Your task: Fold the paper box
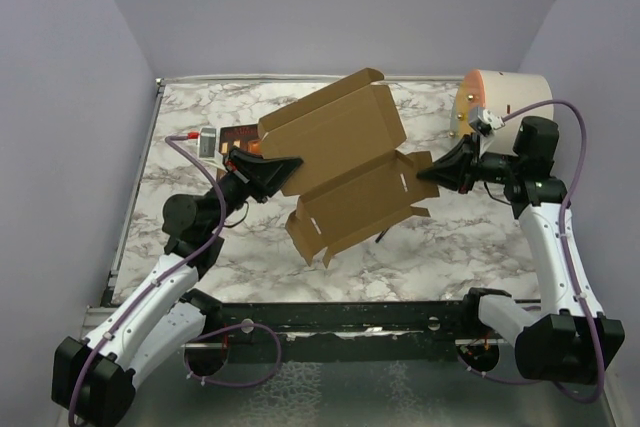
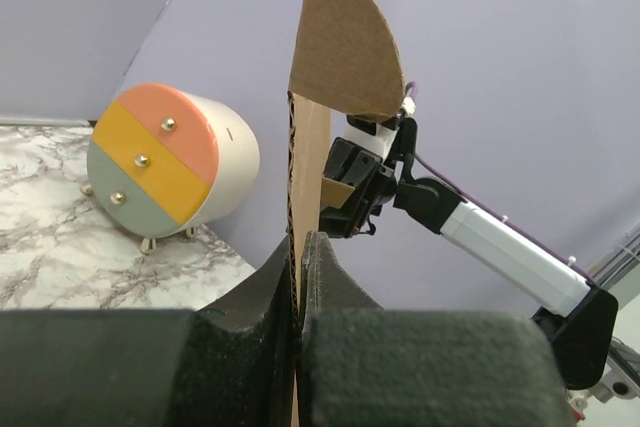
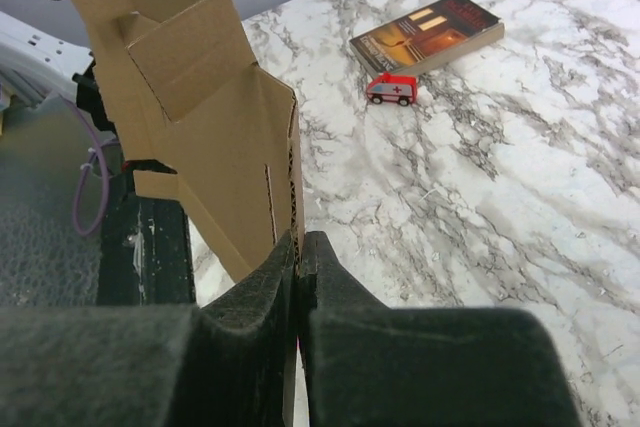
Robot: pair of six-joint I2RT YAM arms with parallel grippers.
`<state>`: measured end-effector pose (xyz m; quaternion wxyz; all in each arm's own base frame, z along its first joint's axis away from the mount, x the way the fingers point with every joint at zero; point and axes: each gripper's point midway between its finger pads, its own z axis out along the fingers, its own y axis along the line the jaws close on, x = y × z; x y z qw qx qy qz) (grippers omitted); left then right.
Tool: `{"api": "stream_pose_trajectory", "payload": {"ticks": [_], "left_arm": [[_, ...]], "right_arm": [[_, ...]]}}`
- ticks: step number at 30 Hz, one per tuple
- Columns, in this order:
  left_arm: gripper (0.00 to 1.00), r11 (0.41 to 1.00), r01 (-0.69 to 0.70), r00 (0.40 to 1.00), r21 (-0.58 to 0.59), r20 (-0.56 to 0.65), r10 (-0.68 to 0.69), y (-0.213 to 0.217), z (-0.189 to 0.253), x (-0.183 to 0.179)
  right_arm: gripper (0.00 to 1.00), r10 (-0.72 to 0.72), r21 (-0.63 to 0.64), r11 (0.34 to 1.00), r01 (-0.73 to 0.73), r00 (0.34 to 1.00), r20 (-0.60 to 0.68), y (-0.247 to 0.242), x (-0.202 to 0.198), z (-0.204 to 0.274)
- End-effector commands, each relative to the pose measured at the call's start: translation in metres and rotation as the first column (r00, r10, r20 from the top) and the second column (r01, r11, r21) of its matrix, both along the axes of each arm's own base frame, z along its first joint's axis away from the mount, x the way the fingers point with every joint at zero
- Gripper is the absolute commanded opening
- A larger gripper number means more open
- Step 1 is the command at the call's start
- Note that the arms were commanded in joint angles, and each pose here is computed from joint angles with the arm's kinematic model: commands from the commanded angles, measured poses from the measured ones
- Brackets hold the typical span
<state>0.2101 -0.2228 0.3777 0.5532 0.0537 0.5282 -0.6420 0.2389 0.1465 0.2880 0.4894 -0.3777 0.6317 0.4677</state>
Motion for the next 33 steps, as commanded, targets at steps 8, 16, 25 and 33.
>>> {"api": "stream_pose_trajectory", "payload": {"ticks": [8,16,25,33], "left_arm": [[0.26,0.991,-0.119,0.993,0.062,0.023,0.118,0.013,-0.007,0.005],[0.46,0.970,-0.140,0.988,0.198,0.091,0.124,0.010,-0.002,0.004],[0.57,0.934,-0.101,0.980,0.342,0.193,0.035,0.004,0.016,-0.008],[0.55,0.909,-0.083,0.981,0.409,0.196,0.002,0.005,0.025,-0.007]], "right_arm": [[0.01,0.022,0.009,1.000,-0.023,0.998,0.051,0.000,-0.005,0.024],[0.01,0.044,-0.004,0.999,-0.044,0.997,0.067,-0.001,-0.007,0.023],[0.01,0.039,-0.036,0.999,-0.037,0.996,0.075,-0.003,-0.002,0.022],[0.01,0.037,-0.047,0.998,-0.033,0.996,0.081,-0.004,-0.002,0.022]]}}
